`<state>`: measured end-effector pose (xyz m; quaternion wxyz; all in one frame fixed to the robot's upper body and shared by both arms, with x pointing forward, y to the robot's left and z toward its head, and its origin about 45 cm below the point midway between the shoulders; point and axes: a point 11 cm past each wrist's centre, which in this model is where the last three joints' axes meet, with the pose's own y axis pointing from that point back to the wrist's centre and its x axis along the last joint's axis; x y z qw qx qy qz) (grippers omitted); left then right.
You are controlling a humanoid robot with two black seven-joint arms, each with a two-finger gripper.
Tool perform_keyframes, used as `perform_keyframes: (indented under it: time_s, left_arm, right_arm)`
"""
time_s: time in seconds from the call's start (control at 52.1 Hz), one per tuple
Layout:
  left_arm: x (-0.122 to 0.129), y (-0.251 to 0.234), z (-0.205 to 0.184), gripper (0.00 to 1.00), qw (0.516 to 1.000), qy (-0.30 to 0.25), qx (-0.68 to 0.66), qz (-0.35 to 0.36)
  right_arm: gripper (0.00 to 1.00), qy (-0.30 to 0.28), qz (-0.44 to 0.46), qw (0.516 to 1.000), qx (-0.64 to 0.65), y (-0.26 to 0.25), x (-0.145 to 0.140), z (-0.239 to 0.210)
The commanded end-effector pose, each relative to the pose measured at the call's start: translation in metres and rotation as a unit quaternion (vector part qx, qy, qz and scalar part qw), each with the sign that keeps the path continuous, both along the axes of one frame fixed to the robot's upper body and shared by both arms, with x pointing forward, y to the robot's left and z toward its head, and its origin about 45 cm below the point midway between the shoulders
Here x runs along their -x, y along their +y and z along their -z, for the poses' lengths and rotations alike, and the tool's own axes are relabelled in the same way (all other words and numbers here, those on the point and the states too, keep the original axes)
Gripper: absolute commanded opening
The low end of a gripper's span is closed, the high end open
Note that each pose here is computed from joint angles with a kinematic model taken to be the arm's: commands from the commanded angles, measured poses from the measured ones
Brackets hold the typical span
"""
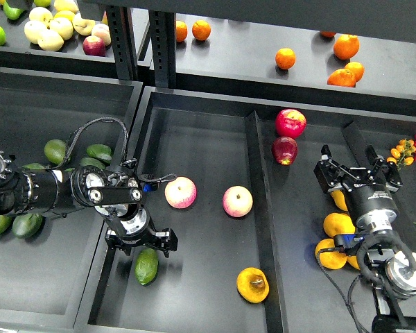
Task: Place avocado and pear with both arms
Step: 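Close the left gripper on the green avocado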
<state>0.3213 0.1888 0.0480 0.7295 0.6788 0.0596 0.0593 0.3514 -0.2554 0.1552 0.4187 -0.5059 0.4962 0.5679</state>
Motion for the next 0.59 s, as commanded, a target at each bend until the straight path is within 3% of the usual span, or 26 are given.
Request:
perform_keyframes:
  time_s: [0.0, 0.575]
  left_arm:
    - [0.004, -0.002, 0.005, 0.98, 1.000, 0.005, 0.003, -0.004]
    - [0.012, 0.005, 0.022, 0.87, 0.999, 0.011, 0.006, -0.030]
  right_arm:
    - [1.00, 0.000, 0.001, 1.000, 0.000, 0.000, 0.001, 0.001]
    - [1.00, -0.002, 0.001, 1.000, -0.001, -0.001, 0.002, 0.001]
